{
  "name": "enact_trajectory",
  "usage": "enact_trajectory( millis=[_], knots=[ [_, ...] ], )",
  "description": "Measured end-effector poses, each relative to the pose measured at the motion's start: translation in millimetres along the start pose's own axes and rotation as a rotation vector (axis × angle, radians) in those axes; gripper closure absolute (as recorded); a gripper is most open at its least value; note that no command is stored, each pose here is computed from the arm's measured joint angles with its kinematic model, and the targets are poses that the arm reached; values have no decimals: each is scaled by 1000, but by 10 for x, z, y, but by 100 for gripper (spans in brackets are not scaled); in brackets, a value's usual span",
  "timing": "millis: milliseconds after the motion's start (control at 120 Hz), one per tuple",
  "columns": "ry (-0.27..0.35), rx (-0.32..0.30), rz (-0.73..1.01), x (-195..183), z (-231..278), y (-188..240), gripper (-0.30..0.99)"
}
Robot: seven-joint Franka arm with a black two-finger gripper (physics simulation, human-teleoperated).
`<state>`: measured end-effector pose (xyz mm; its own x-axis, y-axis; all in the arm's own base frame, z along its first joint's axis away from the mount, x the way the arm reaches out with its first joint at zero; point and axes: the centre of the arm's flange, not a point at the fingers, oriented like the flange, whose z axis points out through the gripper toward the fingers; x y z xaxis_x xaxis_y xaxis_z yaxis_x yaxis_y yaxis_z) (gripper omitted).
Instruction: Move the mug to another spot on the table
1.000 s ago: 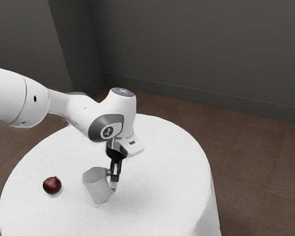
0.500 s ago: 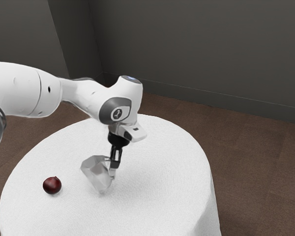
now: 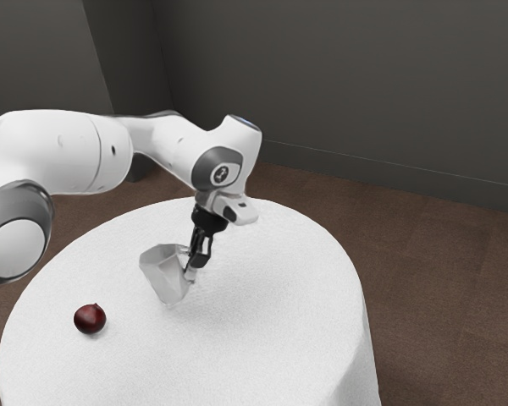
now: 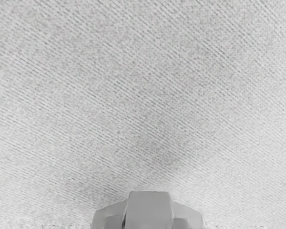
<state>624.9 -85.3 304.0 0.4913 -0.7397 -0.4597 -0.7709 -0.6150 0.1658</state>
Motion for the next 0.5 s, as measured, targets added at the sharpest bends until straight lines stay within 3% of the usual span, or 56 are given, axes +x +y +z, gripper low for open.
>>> enact_trajectory(
  millis=[500],
  knots=[
    [-57, 21, -30, -41, 139, -590, 75]
  ],
)
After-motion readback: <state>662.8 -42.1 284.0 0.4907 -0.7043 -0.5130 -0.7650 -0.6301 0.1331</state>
